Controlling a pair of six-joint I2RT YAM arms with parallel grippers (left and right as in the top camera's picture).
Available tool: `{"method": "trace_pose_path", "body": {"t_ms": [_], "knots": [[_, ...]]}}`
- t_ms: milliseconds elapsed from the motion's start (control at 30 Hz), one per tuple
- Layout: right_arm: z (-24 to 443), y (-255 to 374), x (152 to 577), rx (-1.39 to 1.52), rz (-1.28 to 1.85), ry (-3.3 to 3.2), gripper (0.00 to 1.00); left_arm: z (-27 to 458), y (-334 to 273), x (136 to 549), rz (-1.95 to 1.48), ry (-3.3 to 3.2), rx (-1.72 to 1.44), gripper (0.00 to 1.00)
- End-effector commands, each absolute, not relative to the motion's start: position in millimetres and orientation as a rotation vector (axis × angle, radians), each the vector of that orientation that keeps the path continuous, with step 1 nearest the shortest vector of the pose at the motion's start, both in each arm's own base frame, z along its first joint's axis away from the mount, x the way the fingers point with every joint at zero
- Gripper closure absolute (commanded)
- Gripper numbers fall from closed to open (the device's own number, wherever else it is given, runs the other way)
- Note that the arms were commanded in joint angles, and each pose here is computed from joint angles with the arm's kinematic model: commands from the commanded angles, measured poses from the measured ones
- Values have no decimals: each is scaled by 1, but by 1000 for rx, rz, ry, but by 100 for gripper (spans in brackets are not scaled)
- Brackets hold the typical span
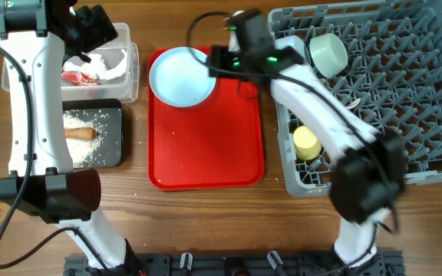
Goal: Sort waste into correct bins and load items into the dishwasher rack
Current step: 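Grasp the rim of the white plate with the right gripper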
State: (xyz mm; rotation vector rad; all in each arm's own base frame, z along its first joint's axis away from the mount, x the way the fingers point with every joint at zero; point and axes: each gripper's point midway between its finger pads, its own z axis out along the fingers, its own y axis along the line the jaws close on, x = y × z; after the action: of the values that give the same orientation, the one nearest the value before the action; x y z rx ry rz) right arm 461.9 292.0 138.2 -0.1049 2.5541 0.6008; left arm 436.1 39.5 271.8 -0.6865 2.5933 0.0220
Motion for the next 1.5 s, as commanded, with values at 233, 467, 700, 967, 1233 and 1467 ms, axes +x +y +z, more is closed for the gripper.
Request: {"method": "trace_pose_path", "body": {"t_ms": [233,467,700,967,1233,1467], "knots": [[66,314,473,-153,529,2649,40,268,42,437,39,2595,-705,0],[20,318,465,-94,459,2728,50,268,42,437,39,2595,-705,0],[4,310,453,16,432,2810,58,268,42,437,39,2595,-705,0],[-5,305,439,60,432,2888,76,268,42,437,39,2595,-704,0],[12,290,430,70,466,2942,96,268,42,437,39,2595,-705,0],[102,265,449,-231,304,2707,96,268,42,437,39,2595,-705,0]]}}
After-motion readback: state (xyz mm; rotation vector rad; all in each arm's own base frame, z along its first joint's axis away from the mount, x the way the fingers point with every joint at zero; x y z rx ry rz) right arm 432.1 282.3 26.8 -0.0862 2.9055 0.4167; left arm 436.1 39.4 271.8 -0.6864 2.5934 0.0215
